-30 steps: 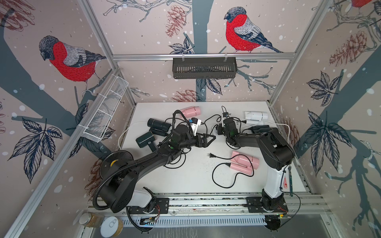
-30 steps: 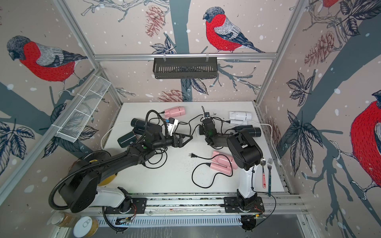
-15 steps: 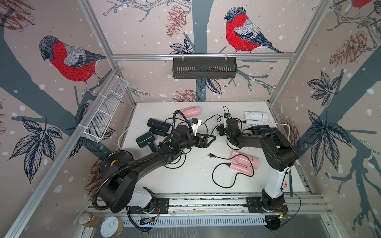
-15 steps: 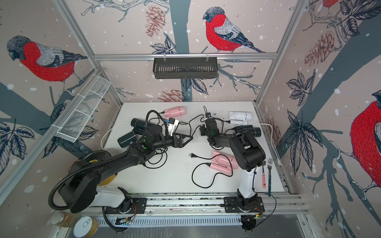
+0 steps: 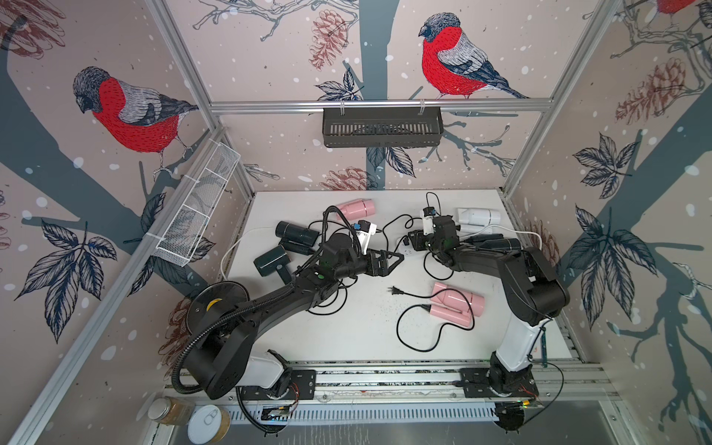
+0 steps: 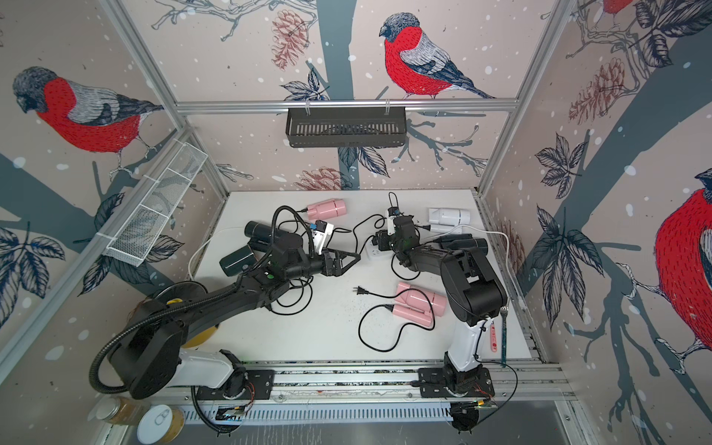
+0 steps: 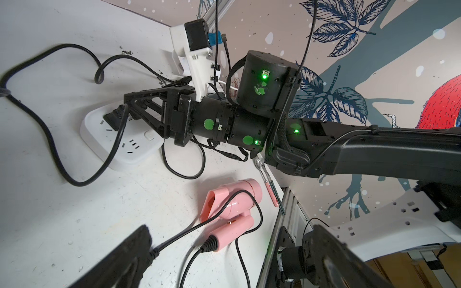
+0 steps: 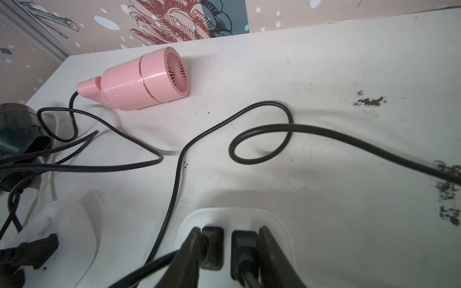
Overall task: Charge the blow dryers
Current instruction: Insert the plug into the socket.
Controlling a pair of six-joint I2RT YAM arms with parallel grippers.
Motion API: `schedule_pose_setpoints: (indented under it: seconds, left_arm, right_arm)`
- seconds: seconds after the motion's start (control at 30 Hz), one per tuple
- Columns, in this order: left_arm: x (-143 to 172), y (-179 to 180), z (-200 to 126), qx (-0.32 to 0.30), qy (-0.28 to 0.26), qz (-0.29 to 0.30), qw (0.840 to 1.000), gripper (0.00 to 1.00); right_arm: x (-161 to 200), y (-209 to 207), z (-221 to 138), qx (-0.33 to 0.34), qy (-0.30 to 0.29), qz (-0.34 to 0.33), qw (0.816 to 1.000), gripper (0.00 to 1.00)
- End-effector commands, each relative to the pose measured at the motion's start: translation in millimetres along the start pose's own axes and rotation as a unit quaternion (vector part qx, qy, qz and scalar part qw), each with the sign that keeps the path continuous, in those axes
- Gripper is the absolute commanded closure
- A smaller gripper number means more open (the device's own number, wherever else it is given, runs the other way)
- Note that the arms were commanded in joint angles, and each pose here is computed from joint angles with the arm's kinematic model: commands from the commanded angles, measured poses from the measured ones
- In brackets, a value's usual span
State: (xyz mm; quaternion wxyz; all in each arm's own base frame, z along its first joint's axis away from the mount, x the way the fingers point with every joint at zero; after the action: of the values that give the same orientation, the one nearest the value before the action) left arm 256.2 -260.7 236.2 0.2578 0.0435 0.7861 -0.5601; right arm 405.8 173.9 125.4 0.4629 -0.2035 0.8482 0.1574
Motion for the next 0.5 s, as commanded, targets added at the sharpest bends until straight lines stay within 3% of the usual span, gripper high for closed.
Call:
schedule_pose_setpoints:
  seconds: [0.0, 0.27, 0.47]
  left_arm:
    - [-3.1, -7.8, -0.8, 0.022, -0.007, 0.015, 1.000, 0.00]
    - [-2.7, -8.2, -2.3, 0.021, -0.008, 0.016, 1.000, 0.00]
    - [-2.1, -8.0, -1.3, 0.022, -0.006, 0.014, 1.000, 0.00]
  right_arm:
    - [-5.9, 0.3, -2.8, -0.031, 0.001, 0.016, 0.999, 0.61]
    - [-4.0, -5.6, 1.8, -0.021, 0.032, 0.004, 0.999, 0.63]
    - [-0.3, -9.0, 4.0, -0.006, 0.045, 0.000, 0.999, 0.72]
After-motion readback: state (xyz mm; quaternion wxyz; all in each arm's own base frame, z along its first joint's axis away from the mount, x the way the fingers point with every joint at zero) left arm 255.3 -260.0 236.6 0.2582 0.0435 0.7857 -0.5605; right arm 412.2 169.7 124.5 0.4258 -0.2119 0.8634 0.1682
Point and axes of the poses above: each gripper's point midway between its finger pads, its own z axis out along the fingers, its own y axis along the line the jaws close on, x = y × z, the point moved 7 cm from there along -z, back along the fingers, and after that the axes turned 15 degrees about -z, right-handed, at the moved point
